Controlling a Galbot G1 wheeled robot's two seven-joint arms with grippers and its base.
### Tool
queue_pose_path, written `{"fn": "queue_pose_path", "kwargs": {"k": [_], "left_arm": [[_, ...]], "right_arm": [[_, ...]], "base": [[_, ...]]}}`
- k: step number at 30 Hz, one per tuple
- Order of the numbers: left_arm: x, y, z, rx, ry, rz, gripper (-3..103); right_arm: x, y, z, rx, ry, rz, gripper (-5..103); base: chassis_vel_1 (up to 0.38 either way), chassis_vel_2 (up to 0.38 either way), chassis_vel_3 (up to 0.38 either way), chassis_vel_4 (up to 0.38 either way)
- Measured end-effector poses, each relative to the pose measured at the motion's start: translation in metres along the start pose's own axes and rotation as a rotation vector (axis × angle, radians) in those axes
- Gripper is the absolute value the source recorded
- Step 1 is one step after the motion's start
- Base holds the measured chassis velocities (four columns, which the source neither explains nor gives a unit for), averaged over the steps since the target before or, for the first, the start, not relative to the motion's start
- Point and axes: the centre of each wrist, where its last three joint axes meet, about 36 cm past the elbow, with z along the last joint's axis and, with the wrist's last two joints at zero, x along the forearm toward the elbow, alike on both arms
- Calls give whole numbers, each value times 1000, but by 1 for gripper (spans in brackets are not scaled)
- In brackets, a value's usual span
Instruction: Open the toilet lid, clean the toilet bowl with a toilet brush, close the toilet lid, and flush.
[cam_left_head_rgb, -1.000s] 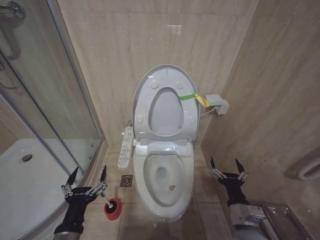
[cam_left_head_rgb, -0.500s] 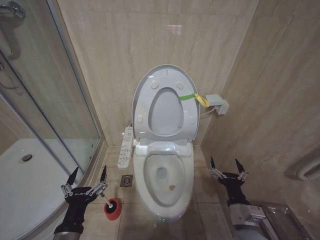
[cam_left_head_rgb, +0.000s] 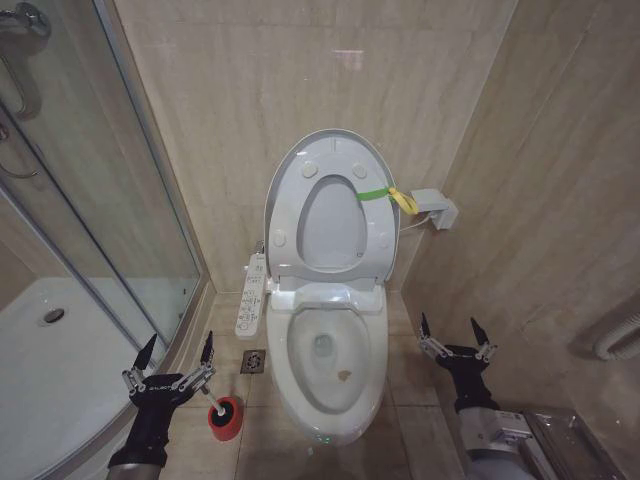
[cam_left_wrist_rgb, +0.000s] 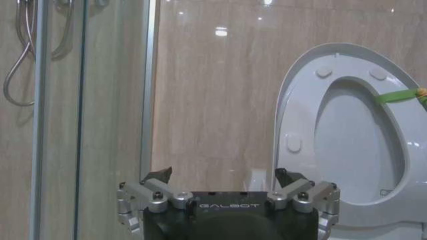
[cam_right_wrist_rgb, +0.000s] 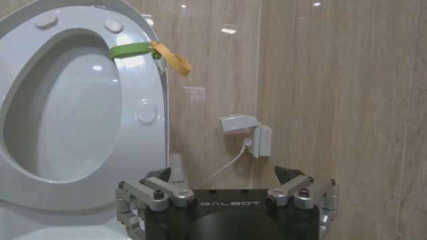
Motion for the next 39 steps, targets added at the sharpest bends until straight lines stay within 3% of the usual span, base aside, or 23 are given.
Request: {"fn": "queue_pose_path", "kwargs": {"k": [25,30,33,34,37,38,39], "left_arm": [[0,0,0,0,0,0,100],[-16,21,23,-7,60,0,100],[-42,57,52,6,147,-12,100],[-42,57,52,6,147,-12,100],[-60,84,68,31,196,-28,100],[-65,92,72,39,197,-31,100],[-68,91,69,44,135,-8,100]], "right_arm": [[0,0,0,0,0,0,100],[0,0,0,0,0,0,100],[0,0,0,0,0,0,100],[0,0,0,0,0,0,100],[0,0,0,0,0,0,100],[0,0,0,0,0,0,100],[0,0,0,0,0,0,100]], "base": [[0,0,0,0],[0,0,0,0],[0,0,0,0],[0,0,0,0],[0,0,0,0],[0,0,0,0],[0,0,0,0]]}}
